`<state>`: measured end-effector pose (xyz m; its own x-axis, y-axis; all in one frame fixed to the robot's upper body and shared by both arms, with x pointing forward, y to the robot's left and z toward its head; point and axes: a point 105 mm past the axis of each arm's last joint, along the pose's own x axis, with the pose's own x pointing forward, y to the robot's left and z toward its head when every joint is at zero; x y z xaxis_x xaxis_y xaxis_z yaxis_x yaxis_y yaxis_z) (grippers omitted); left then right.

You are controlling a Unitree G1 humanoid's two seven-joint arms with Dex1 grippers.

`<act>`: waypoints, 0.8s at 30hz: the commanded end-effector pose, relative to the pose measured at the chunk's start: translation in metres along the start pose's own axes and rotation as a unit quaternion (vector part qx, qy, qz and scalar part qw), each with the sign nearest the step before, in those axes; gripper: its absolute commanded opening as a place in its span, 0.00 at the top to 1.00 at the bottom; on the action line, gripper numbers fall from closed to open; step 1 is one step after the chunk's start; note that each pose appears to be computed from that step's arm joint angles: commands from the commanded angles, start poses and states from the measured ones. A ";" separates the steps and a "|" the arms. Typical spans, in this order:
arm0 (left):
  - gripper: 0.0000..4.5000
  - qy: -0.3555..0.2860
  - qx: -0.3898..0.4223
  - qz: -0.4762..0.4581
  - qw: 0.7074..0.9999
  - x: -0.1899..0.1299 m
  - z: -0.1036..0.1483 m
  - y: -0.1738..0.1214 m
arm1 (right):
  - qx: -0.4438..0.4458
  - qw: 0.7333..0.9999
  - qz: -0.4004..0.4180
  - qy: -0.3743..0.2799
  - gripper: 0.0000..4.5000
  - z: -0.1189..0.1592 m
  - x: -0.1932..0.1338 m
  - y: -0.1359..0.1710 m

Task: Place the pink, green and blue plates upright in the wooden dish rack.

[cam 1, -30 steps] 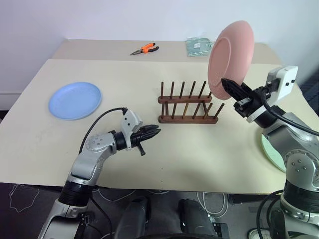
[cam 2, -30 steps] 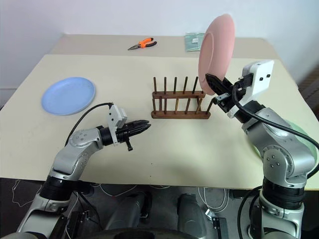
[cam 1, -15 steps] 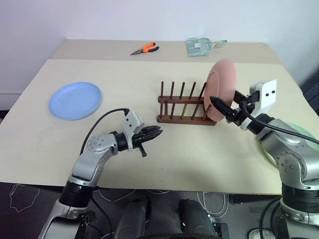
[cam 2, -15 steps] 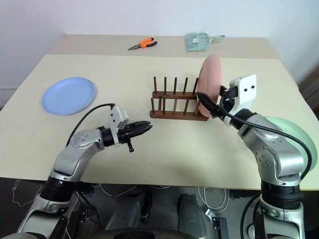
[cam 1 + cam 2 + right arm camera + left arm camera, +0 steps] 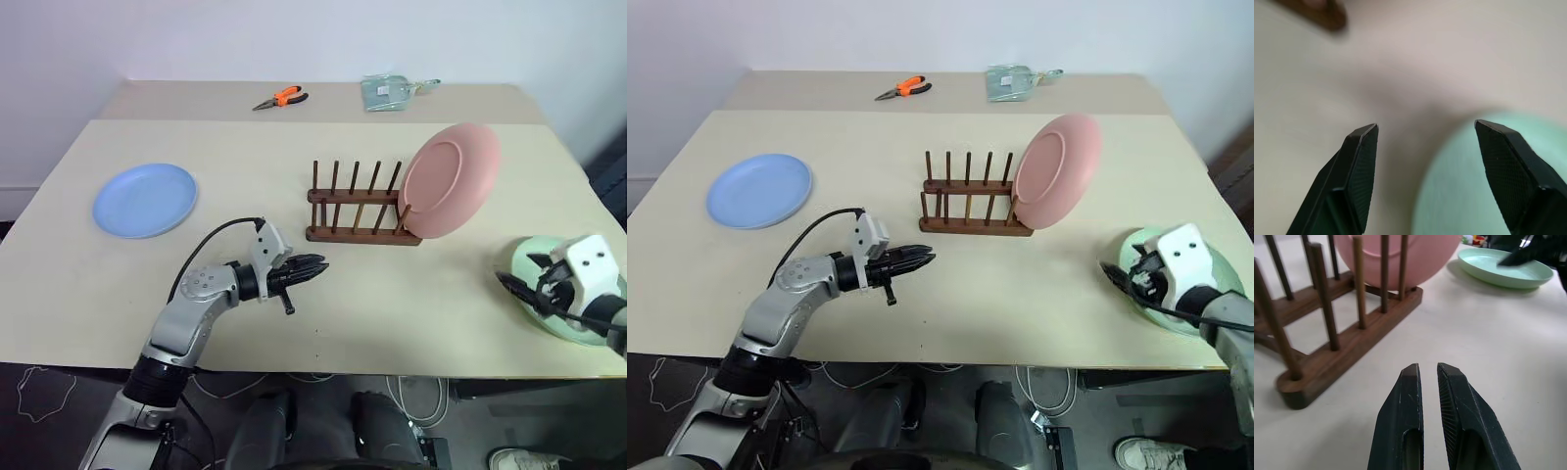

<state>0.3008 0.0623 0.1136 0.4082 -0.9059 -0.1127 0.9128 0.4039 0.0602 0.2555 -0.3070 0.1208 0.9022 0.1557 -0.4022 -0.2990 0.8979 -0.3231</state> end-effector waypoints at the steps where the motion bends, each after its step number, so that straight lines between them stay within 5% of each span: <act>1: 0.88 -0.018 0.019 -0.016 1.000 0.005 0.012 -0.003 | -0.031 0.999 -0.030 -0.001 0.29 0.003 0.003 0.000; 5: 0.88 -0.015 0.019 -0.026 0.999 0.007 0.011 -0.005 | -0.041 0.996 -0.066 0.041 0.29 -0.016 0.008 -0.006; 8: 0.88 -0.015 0.019 -0.029 0.999 0.008 0.011 -0.006 | -0.041 0.993 -0.087 0.062 0.48 -0.026 0.012 -0.009; 12: 0.88 -0.015 0.019 -0.030 0.999 0.007 0.011 -0.006 | -0.024 0.993 -0.096 0.057 0.93 -0.025 0.014 -0.011; 15: 0.88 -0.013 0.020 -0.028 0.999 0.006 0.010 -0.005 | -0.017 0.993 -0.103 0.049 0.99 -0.021 0.015 -0.013; 18: 0.88 -0.016 0.026 -0.013 0.999 0.002 0.012 0.000 | -0.032 0.992 -0.119 -0.004 0.99 0.007 0.014 -0.020; 24: 0.88 -0.030 0.040 0.042 0.998 -0.006 0.015 0.020 | -0.047 0.954 -0.191 -0.225 0.99 0.117 -0.007 -0.047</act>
<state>0.3108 0.0685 0.1173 0.4481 -0.8897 -0.0871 0.8928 0.4403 0.0956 0.3047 -0.3093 0.1884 0.9990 -0.0150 -0.0431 -0.0057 0.8959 -0.4442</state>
